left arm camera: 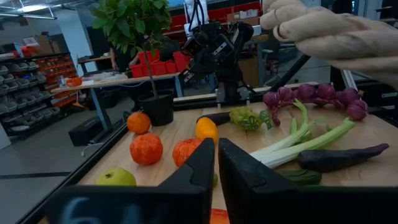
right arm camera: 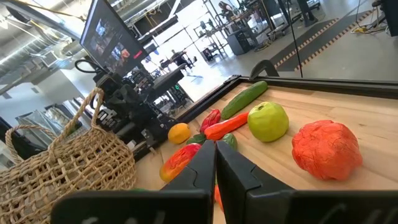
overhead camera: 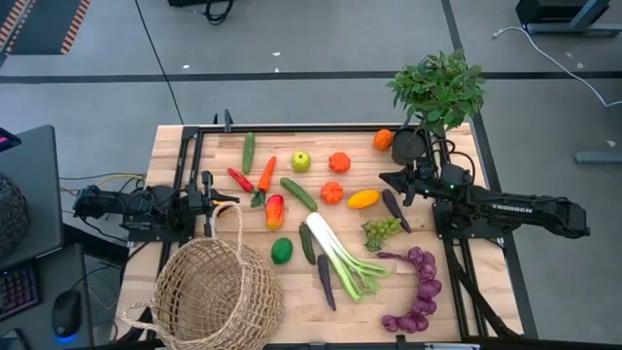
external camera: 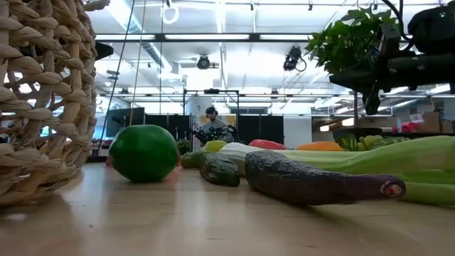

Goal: Build produce basket

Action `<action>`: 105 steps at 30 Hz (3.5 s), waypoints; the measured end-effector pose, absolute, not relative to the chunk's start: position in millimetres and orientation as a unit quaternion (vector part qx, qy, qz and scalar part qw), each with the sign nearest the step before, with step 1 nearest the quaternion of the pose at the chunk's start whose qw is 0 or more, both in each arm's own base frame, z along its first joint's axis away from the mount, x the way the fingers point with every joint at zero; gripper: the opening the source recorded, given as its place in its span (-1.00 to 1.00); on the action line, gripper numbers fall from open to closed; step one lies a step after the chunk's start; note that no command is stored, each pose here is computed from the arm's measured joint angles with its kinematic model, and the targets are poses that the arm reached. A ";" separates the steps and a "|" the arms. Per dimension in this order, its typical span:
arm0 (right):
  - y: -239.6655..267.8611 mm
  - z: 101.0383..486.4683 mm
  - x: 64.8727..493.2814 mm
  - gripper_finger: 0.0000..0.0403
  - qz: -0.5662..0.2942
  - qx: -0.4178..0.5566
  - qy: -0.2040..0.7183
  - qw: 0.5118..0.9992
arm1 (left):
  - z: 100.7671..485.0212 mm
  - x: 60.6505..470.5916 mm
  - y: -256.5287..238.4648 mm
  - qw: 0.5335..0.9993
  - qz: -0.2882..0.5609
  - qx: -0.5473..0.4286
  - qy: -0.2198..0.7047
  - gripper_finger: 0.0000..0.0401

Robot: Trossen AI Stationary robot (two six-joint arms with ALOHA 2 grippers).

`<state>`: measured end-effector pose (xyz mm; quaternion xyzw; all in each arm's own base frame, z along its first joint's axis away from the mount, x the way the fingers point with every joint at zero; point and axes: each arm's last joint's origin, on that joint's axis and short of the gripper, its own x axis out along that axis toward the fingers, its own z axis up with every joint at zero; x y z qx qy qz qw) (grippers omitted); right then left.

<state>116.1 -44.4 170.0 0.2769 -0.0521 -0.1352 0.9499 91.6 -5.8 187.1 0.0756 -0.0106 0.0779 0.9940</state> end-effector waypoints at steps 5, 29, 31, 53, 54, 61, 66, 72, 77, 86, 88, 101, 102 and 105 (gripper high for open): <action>-44.5 170.1 116.1 -0.91 -0.135 0.277 -0.052 0.950 | 187.1 91.5 -5.7 0.994 0.078 0.076 -0.011 -0.86; -44.4 170.1 116.1 -0.91 -0.135 0.277 -0.052 0.950 | 209.2 89.1 -3.8 0.984 0.110 0.084 -0.111 -0.83; -44.4 170.1 116.1 -0.91 -0.135 0.277 -0.052 0.950 | 220.7 87.7 -3.2 0.983 0.117 0.071 -0.121 -0.82; -44.4 170.0 116.1 -0.91 -0.135 0.277 -0.052 0.950 | 426.6 125.1 2.3 0.937 0.333 0.064 -0.080 -0.83; -44.4 170.1 116.1 -0.91 -0.135 0.277 -0.052 0.950 | 432.5 127.0 1.8 0.938 0.332 0.060 -0.085 -0.84; -44.4 170.1 116.1 -0.91 -0.135 0.277 -0.052 0.950 | 466.0 132.3 -0.7 0.938 0.306 -0.066 -0.151 -0.84; -44.4 171.6 116.1 -0.91 -0.130 0.318 -0.065 0.937 | 477.9 132.6 -0.8 0.920 0.284 -0.182 -0.199 -0.81; -45.2 183.8 114.4 -0.91 -0.115 0.337 -0.131 0.925 | 477.4 133.1 -0.8 0.898 0.263 -0.272 -0.224 -0.84; -43.2 211.3 114.9 -0.91 -0.063 0.309 -0.171 0.933 | 476.4 133.5 0.4 0.903 0.280 -0.247 -0.214 -0.86; -44.5 326.9 119.8 -0.91 -0.060 0.149 -0.222 0.962 | 440.7 140.6 8.9 0.911 0.348 -0.211 -0.063 -0.55; -47.0 347.6 125.7 -0.91 -0.075 0.132 -0.182 0.972 | 428.4 139.1 12.7 0.903 0.368 -0.219 -0.017 -0.42; -73.7 425.8 189.1 -0.91 -0.116 0.133 -0.033 0.984 | 374.3 116.5 38.2 0.787 0.478 -0.330 0.209 0.20; -75.4 429.4 193.9 -0.91 -0.115 0.140 -0.035 0.983 | 372.0 116.4 40.8 0.778 0.480 -0.338 0.224 0.22; -80.2 438.3 205.9 -0.91 -0.111 0.168 -0.043 0.979 | 361.6 116.6 50.3 0.738 0.474 -0.379 0.296 0.25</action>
